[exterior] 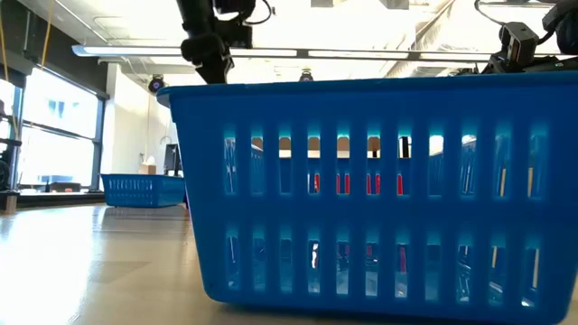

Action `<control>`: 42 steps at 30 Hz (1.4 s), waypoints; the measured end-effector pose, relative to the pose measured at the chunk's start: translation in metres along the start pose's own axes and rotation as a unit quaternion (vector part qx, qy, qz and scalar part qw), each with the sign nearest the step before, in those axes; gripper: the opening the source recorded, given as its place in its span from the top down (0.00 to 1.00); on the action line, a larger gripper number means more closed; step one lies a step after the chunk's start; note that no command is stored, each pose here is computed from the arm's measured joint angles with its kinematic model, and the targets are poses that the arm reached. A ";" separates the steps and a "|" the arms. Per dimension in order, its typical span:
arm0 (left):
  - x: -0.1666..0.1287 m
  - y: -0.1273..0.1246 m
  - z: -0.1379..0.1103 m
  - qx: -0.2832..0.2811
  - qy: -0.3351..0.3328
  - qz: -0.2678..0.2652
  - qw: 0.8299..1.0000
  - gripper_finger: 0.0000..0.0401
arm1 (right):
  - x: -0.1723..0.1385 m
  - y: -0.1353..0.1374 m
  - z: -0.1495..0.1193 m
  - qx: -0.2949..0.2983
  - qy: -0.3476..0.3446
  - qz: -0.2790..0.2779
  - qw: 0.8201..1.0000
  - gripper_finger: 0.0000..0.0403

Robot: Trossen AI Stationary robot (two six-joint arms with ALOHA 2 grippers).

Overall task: Stack baskets on shelf by color
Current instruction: Put the center blue bin on the shelf, then put the center red bin on the shelf

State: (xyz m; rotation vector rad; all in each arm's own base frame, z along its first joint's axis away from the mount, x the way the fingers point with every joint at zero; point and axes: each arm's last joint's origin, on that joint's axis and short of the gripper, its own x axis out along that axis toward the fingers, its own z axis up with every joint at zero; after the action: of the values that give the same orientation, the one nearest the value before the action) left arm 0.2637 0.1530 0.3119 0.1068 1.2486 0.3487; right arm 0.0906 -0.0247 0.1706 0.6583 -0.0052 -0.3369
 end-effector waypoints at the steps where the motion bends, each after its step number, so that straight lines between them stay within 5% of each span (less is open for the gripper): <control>1: 0.002 0.000 0.000 0.000 0.004 0.003 1.000 1.00 | 0.000 0.000 0.000 0.000 0.000 0.000 1.000 0.73; 14: 0.007 0.000 0.002 0.014 0.014 0.008 1.000 0.98 | 0.000 0.001 0.000 0.013 0.007 0.009 1.000 0.73; 26: 0.006 -0.002 0.003 0.018 0.024 0.040 0.999 0.84 | -0.009 0.018 0.020 0.022 -0.007 0.068 0.997 0.73; 35: -0.019 -0.013 0.016 0.027 -0.009 0.044 0.999 0.73 | -0.019 0.046 0.056 -0.024 -0.031 0.097 0.994 0.73; 42: -0.050 -0.029 0.025 0.024 -0.025 0.028 0.999 0.72 | -0.003 0.065 0.074 -0.045 0.033 0.102 0.993 0.73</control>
State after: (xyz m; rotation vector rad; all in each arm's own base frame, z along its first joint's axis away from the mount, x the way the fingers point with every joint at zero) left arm 0.2794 0.1125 0.3573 0.1913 1.2062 0.3634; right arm 0.0993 -0.0204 0.2687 0.5740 0.0052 -0.1186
